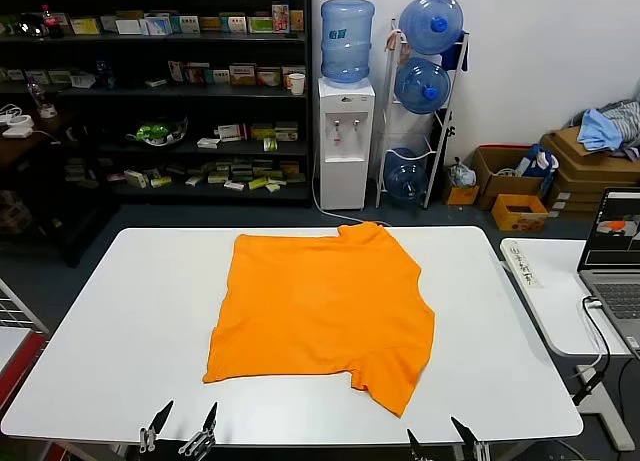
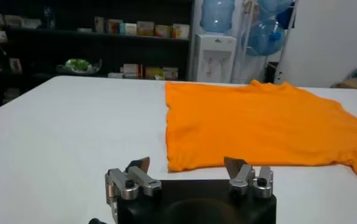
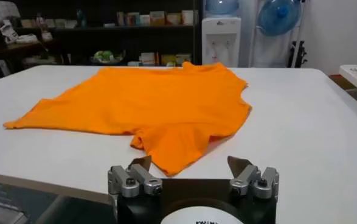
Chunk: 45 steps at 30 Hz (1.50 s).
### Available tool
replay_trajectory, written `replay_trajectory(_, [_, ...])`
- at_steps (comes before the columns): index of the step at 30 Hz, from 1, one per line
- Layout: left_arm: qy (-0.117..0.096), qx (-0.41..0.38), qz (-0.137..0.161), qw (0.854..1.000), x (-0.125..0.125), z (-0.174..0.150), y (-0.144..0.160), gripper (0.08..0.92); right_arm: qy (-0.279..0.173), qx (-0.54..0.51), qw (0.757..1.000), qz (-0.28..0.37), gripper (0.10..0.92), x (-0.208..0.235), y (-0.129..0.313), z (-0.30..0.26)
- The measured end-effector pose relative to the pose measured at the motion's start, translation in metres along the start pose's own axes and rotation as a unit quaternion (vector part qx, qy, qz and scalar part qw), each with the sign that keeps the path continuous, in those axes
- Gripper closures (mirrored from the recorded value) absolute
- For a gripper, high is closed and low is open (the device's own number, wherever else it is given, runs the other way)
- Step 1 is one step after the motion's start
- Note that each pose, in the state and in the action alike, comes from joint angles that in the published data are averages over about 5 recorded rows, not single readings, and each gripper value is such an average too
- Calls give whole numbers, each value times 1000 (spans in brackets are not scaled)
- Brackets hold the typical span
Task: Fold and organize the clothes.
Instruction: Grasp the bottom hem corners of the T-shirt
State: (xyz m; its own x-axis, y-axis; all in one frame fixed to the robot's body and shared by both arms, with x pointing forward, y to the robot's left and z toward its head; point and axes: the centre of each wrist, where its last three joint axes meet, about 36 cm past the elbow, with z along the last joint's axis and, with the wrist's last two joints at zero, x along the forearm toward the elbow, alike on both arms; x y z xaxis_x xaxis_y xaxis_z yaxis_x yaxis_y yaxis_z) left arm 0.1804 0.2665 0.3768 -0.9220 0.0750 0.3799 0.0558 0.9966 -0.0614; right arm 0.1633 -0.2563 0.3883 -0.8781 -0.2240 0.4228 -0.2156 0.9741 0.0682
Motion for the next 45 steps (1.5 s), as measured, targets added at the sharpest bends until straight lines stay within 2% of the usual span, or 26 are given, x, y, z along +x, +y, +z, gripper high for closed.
replay_trajectory(7, [7,0,3,1000,-13,-2,6,177,6,-5,1000,23,200,-21,3,-7])
replay_trajectory(13, [20,2,12,1000,-39,-4,15,177,18,-16,999,43,200,-51,9,-14])
replay_trajectory(24, [36,6,9,999,-84,-1,22,177,46,-30,998,42,200,-94,26,-18])
replay_trajectory(33, [46,4,10,999,-97,3,22,177,66,-22,997,39,214,-110,31,-15])
replay_trajectory(38, [49,4,13,999,-100,5,20,190,73,-17,996,39,337,-112,32,-13])
replay_trajectory(41, [49,3,14,999,-102,8,18,246,76,-13,996,38,423,-112,33,-12])
replay_trajectory(45, [48,2,13,999,-103,11,18,363,79,-10,996,38,536,-111,33,-11])
